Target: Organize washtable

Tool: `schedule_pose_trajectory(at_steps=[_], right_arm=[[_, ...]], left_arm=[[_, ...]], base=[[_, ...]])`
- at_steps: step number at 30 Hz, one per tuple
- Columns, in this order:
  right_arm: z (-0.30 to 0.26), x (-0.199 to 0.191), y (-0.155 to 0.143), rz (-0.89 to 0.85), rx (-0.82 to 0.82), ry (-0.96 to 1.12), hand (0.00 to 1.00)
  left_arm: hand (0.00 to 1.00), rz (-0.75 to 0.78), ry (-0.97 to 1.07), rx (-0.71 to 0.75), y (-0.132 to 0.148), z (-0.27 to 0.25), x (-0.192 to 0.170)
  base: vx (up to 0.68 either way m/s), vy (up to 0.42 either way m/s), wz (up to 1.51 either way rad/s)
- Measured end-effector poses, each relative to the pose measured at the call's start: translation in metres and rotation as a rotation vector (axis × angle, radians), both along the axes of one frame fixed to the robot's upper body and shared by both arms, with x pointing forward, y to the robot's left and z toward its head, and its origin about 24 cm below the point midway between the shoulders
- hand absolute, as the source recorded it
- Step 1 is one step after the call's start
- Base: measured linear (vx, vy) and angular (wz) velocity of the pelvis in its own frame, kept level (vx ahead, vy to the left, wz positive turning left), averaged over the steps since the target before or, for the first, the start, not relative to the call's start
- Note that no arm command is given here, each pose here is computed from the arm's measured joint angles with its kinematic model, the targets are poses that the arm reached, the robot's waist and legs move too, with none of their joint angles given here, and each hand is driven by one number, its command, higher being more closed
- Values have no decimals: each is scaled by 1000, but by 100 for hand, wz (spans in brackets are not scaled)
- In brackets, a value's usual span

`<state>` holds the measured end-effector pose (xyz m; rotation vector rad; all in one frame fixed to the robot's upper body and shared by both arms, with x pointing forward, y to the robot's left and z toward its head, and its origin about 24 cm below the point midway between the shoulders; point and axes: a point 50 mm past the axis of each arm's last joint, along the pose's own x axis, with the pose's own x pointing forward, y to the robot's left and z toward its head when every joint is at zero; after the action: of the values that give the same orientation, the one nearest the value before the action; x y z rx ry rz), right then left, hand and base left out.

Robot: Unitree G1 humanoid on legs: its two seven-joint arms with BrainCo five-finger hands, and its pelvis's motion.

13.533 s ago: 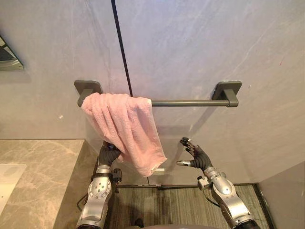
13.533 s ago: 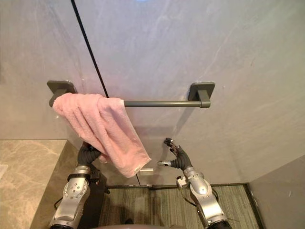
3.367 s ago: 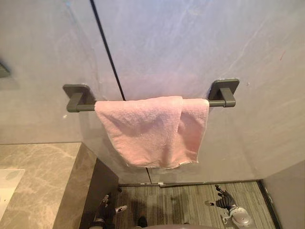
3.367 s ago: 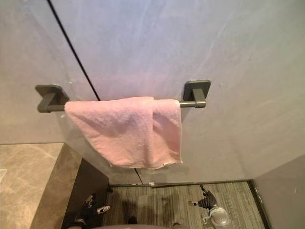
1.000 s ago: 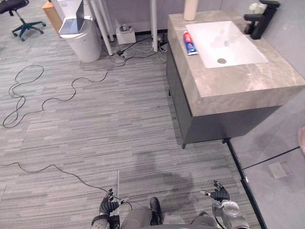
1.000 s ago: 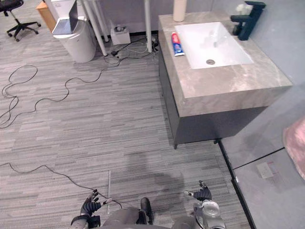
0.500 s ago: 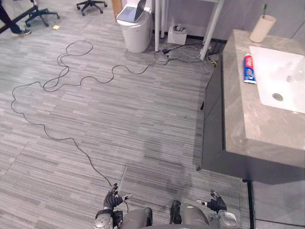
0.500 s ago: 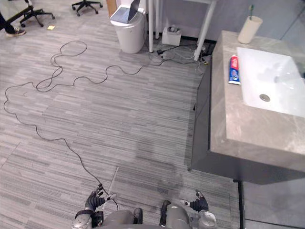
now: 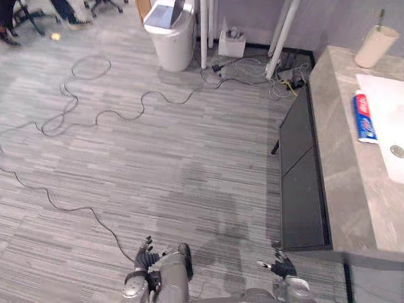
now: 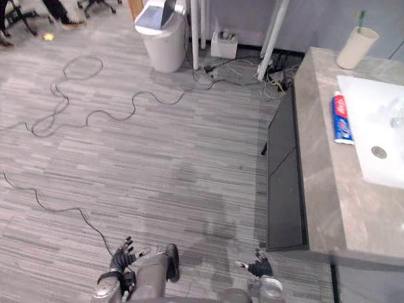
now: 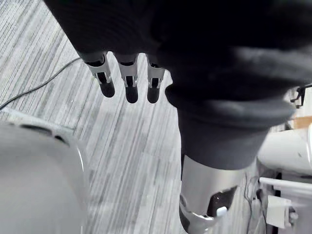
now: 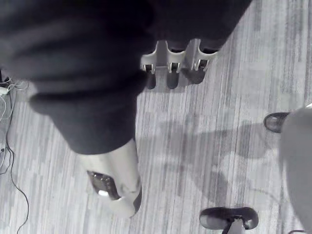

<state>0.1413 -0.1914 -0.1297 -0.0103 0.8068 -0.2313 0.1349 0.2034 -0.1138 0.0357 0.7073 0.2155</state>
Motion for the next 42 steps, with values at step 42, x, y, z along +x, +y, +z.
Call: schedule_pose_trajectory(at_steps=[42], right_arm=[[-5,-2,23,157,10,38,0]], left_arm=[[0,-53,26,3,-4,-7,-6]], base=[[328,84,-83]])
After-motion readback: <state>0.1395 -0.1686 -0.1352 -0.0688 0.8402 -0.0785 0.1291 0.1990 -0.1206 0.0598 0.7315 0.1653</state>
